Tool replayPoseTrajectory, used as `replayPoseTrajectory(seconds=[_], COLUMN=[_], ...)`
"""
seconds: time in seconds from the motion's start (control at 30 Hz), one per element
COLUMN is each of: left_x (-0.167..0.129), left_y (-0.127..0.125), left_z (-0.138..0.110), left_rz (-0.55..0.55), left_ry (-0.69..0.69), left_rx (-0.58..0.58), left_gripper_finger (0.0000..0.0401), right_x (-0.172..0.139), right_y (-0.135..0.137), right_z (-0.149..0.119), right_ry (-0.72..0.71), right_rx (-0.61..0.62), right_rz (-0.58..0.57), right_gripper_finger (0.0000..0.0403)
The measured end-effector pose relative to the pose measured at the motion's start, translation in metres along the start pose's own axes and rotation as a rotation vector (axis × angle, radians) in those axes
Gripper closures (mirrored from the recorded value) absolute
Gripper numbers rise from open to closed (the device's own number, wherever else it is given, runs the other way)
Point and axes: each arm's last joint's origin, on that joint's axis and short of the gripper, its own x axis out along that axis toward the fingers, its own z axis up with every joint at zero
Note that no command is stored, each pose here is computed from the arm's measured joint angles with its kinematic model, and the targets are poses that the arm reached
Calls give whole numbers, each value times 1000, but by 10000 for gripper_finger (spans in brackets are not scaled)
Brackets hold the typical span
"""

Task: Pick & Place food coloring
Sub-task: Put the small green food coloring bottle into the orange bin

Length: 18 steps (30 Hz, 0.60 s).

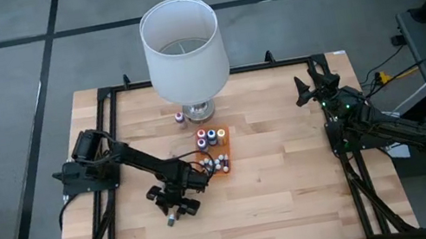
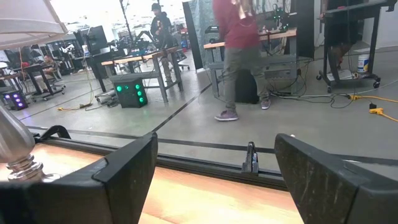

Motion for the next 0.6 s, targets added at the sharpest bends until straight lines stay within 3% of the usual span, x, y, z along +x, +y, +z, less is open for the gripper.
replayPoseTrajectory(seconds=[0.3, 0.6], left_x=[0, 1], left_y=[0, -1], left_z=[0, -5], left_rz=[3, 10], left_ry=[-16, -35], left_rx=[22, 116], left_gripper_finger=[277, 350], right_x=[0, 0], right_y=[0, 0], right_z=[0, 0], right_ry=[0, 0], right_rx=[0, 0], right_rz=[0, 0], right_gripper_finger=[79, 79])
